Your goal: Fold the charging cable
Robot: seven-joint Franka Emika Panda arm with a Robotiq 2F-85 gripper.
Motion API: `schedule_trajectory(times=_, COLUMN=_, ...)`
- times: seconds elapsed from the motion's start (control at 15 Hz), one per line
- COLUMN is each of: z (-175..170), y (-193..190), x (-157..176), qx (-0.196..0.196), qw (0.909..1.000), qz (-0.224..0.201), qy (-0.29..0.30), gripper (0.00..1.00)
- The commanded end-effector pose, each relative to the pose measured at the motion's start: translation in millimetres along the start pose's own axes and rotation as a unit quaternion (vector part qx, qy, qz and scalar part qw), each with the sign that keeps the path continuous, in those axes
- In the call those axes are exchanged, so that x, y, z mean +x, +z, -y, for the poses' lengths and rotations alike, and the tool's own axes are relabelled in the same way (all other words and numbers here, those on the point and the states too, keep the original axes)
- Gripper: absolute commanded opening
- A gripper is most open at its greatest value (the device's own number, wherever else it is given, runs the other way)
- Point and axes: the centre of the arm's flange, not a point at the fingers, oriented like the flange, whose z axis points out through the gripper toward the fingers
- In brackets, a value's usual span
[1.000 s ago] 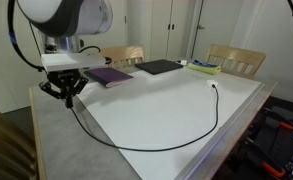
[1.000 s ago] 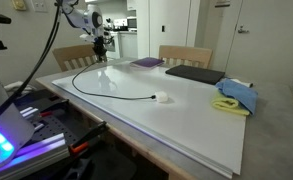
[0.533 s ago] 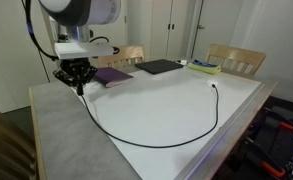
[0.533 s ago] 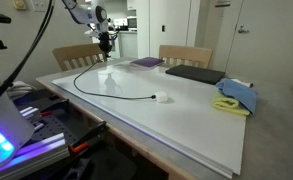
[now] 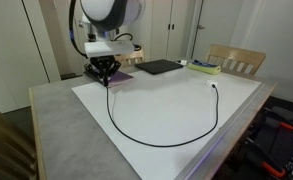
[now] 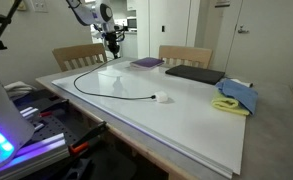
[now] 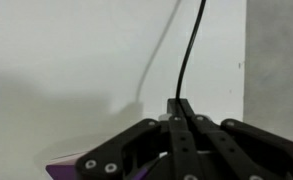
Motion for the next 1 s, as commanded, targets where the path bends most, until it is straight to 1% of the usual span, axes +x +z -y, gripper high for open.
schedule_trajectory(times=0.0, z=-41.7, y=-12.3, x=-35.2, qx=-0.018, qw=0.9998, qz=-0.004, qy=0.000, gripper=0.01)
schedule_trajectory(times=0.07, z=-15.4, y=0.3, x=-8.8, qx=-0.015, qw=0.9999, qz=-0.001, qy=0.005, gripper=0.01)
schedule_trajectory(times=0.13, z=-18.3, y=0.3, x=-11.8, qx=-0.017, qw=0.9999, qz=0.000, qy=0.004, gripper=0.04)
schedule_trajectory(times=0.53, z=-14.6, y=0.0, x=-11.5, qx=-0.013, qw=0.9999, qz=0.000, qy=0.003, gripper=0.04)
schedule_trajectory(times=0.6, z=-14.5, y=0.0, x=-11.6, qx=-0.013, qw=0.9999, qz=0.000, qy=0.003, gripper=0.01)
schedule_trajectory(times=0.67, z=-14.2, y=1.2, x=-10.4, qx=-0.024, qw=0.9997, qz=-0.004, qy=0.009, gripper=0.01)
schedule_trajectory(times=0.8, z=-26.4, y=2.3, x=-3.7, qx=-0.055, qw=0.9969, qz=-0.018, qy=0.053, gripper=0.01)
schedule_trajectory(times=0.93, z=-49.5, y=1.9, x=4.5, qx=-0.093, qw=0.9900, qz=-0.031, qy=0.101, gripper=0.01)
